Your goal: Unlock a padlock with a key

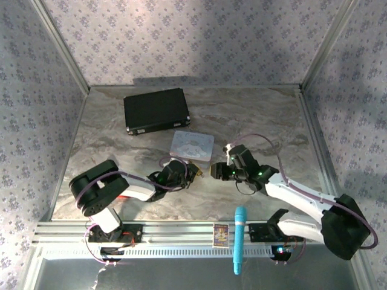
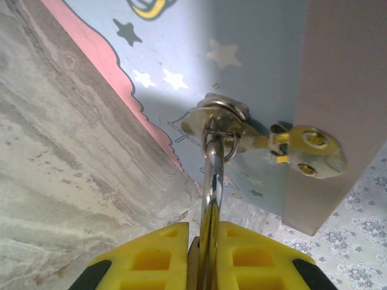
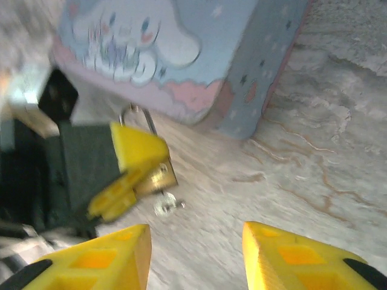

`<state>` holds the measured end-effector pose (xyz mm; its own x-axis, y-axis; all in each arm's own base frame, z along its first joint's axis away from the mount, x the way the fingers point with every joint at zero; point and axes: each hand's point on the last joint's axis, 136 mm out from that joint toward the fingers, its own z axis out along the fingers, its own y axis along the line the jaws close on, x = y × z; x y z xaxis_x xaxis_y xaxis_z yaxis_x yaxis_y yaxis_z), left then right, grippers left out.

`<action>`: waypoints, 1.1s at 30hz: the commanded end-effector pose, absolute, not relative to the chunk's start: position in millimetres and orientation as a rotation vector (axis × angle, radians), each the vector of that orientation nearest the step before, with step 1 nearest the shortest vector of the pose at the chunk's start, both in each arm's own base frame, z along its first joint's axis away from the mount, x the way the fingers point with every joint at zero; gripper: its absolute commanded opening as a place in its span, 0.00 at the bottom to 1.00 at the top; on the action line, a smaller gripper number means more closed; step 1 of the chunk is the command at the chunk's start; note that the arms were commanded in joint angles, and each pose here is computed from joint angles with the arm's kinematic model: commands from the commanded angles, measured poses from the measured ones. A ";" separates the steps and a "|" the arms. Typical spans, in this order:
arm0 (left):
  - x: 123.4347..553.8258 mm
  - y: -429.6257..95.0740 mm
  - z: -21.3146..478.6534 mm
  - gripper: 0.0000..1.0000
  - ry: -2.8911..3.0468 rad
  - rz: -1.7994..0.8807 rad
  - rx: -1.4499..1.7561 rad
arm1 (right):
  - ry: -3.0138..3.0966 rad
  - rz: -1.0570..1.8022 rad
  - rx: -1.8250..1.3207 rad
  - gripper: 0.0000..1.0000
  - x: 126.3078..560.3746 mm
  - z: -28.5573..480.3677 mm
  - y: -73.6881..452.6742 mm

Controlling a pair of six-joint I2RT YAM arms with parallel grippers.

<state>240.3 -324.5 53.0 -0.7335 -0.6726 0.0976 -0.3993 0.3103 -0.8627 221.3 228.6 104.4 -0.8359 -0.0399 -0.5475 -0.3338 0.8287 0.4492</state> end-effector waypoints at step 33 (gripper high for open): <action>222.9 -324.7 43.5 0.00 2.429 -1.371 -0.970 | 2.276 0.370 -1.100 0.24 206.1 68.8 280.6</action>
